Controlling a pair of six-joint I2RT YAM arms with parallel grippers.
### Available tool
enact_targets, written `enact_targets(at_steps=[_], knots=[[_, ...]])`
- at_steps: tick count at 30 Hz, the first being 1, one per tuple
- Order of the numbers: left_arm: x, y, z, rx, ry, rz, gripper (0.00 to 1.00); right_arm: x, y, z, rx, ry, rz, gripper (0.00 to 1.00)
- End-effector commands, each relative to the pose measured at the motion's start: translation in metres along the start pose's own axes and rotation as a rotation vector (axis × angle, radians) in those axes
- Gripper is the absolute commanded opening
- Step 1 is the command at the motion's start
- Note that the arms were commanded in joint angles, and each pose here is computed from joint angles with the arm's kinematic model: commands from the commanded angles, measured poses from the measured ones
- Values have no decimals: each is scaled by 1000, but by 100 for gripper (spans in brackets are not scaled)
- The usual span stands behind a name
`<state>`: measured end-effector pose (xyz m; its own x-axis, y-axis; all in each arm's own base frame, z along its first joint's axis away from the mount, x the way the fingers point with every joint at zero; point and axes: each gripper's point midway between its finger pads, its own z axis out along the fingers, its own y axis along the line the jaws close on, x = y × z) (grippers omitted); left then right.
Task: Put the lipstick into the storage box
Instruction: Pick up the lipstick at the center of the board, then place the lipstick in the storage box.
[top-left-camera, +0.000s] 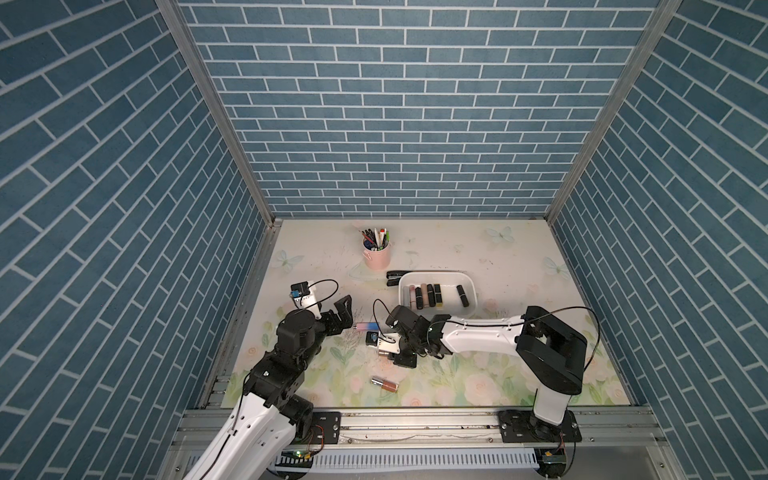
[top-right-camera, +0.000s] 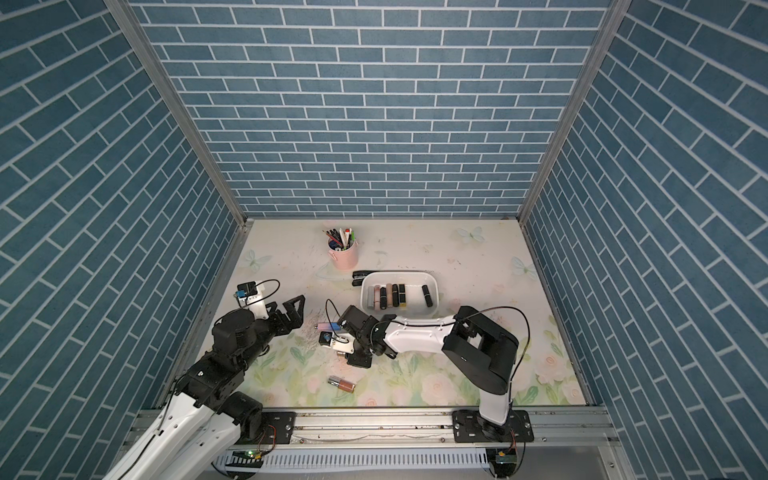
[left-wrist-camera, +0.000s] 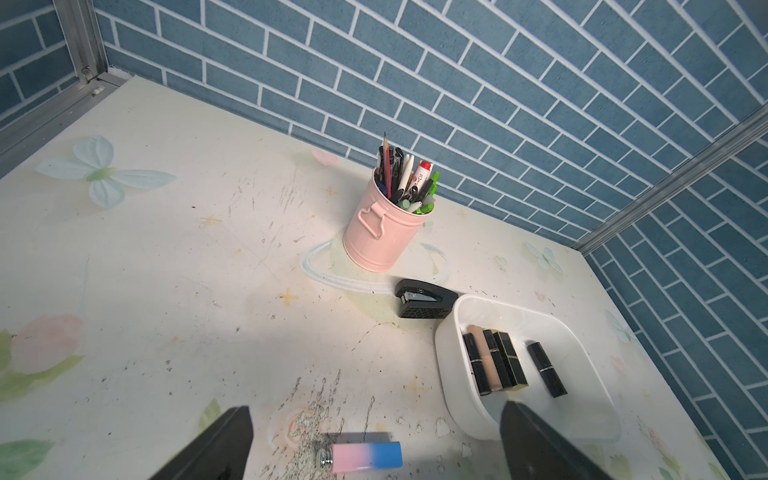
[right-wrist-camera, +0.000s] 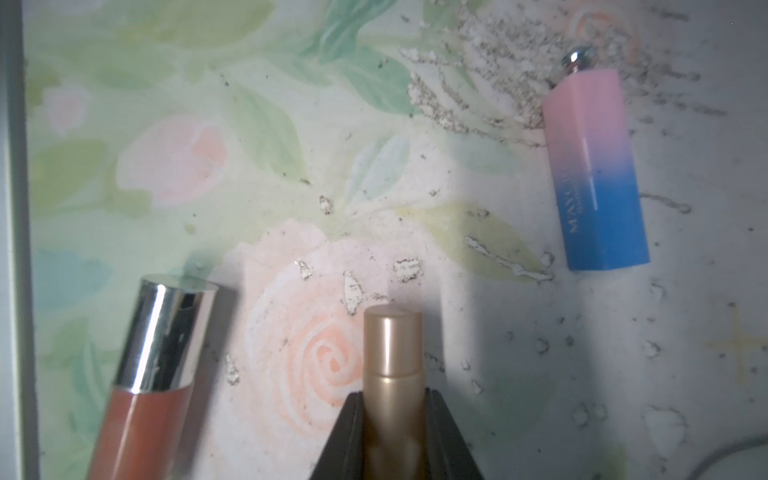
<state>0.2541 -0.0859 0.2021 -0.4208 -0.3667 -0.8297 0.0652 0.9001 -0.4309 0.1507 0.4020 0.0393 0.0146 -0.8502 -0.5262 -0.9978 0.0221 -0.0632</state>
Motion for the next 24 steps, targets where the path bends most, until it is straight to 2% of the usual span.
enact_targets(at_steps=[1, 8, 13, 18, 24], knots=[[-4, -4, -2, 11, -5, 6, 99, -36, -13, -34, 38, -158, 58, 13], [-7, -28, -2, 132, 10, 47, 100, -63, -71, -111, 148, -423, 328, 13], [-2, -62, 0, 310, 48, 86, 99, -50, -126, -172, 279, -566, 549, 14], [7, -83, 12, 417, 103, 96, 100, -16, -166, -201, 425, -571, 732, 15], [13, -93, 29, 436, 141, 85, 100, 49, -200, -191, 443, -451, 1032, 14]])
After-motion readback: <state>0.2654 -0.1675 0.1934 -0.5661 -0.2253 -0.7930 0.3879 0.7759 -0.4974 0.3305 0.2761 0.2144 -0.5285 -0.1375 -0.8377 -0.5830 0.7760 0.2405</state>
